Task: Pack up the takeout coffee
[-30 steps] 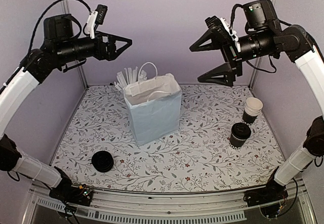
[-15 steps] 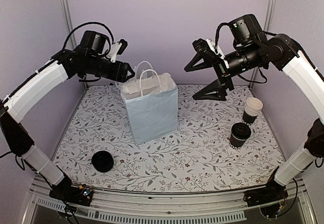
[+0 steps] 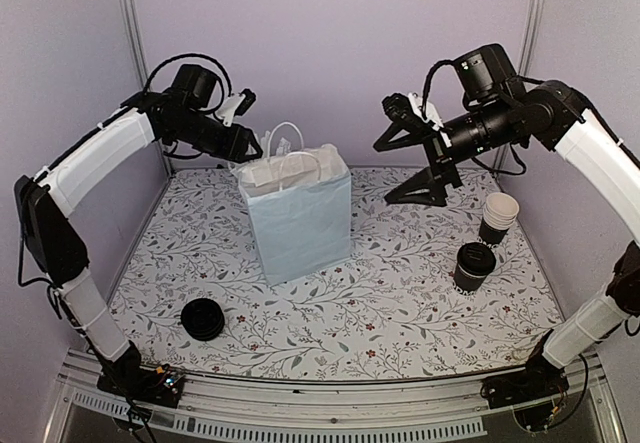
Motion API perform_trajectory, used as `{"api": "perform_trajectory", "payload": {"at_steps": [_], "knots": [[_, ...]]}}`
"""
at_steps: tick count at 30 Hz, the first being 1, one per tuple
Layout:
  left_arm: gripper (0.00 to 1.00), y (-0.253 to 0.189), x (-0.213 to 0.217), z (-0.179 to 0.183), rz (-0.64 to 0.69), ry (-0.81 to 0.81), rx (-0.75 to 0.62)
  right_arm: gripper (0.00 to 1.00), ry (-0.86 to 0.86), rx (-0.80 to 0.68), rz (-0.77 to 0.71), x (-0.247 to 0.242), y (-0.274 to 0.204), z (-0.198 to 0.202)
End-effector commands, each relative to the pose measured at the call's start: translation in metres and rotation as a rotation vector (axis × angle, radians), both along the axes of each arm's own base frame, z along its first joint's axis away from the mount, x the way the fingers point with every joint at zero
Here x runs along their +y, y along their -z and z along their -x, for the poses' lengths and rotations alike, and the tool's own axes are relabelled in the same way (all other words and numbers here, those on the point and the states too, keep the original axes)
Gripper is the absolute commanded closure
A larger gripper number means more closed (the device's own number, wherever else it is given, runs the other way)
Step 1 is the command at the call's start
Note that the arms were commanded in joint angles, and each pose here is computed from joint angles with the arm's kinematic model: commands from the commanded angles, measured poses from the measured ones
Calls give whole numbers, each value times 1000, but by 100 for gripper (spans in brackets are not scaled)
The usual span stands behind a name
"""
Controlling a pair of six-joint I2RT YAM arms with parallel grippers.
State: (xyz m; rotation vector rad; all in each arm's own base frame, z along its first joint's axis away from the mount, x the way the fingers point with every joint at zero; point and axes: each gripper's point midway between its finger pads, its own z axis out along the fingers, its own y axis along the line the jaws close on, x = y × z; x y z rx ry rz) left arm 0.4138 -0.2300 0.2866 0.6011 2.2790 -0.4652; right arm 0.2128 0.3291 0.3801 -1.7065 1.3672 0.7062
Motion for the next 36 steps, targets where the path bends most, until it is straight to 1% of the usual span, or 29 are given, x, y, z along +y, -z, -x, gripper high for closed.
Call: {"api": "perform_trajectory", "payload": {"at_steps": [1,6,8,10,14,15,17,18,19,21,25,28,31,32,35,36], "knots": [[50,10,-12,7,13,89,40,1,96,-12,-27,-20,-3,-25],[66,21,-8,-3,-21,55,23,1,221,45,-16,-47,19,-59],[74,22,-14,-2,-22,93,-3,1,281,82,-5,-63,32,-72],[79,20,-20,2,-22,126,-23,2,347,127,10,-81,45,-84],[83,24,-28,5,-33,160,-29,3,456,212,1,-117,64,-103],[86,24,-31,6,-36,169,-31,4,476,221,-2,-124,68,-105],[97,23,-39,9,-48,189,-45,4,515,223,-5,-135,73,-108],[99,20,-43,13,-57,202,-59,4,539,218,-3,-141,76,-109],[100,16,-50,18,-64,220,-80,4,564,219,7,-146,82,-111],[100,5,-65,37,-84,279,-135,4,609,235,19,-158,92,-111],[100,-9,-98,95,-103,424,-252,4,652,297,39,-171,107,-104],[100,-1,-109,133,-132,463,-303,4,671,288,77,-177,123,-101],[100,0,-119,165,-88,498,-288,3,734,249,129,-191,141,-104],[100,0,-122,175,-72,511,-274,3,744,263,139,-197,144,-105],[100,-8,-128,203,-28,545,-263,6,741,382,161,-207,161,-108],[100,-9,-129,210,-14,552,-262,6,730,388,165,-206,161,-110]]}}
